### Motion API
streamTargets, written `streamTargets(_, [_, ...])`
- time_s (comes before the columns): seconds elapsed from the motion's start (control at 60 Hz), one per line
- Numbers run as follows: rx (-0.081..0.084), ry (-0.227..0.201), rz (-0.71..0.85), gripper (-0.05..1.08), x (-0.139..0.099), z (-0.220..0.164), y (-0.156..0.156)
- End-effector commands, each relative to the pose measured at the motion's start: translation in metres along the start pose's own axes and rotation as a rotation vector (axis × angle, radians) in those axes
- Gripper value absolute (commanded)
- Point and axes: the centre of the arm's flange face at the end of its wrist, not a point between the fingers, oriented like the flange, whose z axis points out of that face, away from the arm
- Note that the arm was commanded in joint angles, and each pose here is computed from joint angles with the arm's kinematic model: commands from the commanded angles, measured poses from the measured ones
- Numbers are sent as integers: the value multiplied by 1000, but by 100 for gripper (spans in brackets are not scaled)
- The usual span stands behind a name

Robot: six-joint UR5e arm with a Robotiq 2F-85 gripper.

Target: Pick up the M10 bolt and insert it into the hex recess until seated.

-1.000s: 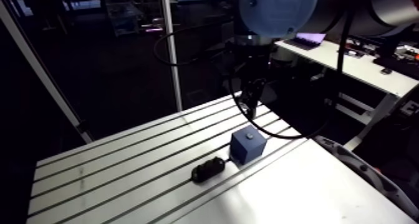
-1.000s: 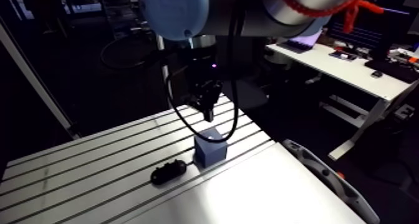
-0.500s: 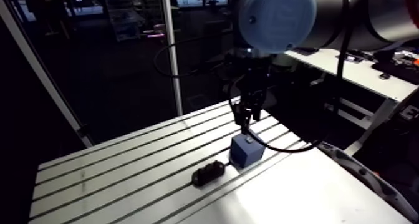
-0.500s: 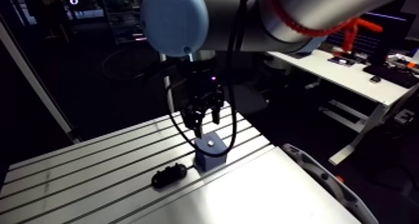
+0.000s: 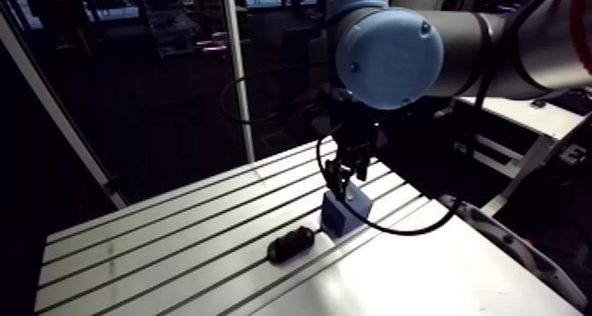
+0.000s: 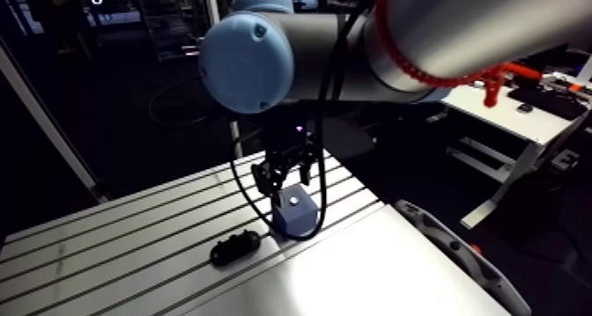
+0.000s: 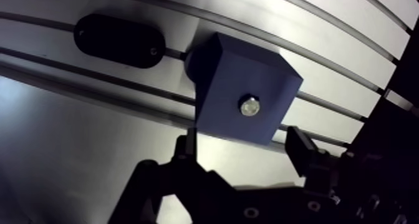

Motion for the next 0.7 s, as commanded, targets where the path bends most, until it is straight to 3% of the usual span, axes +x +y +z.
streamTargets(0.017, [4,0,18,36,0,4,0])
streamTargets(0.15, [5,1,19,41,0,6,0])
streamTargets(0.267, [-19,22,39,44,2,4,2])
streamTargets(0.7, [-6,11,50,45,3,16,2])
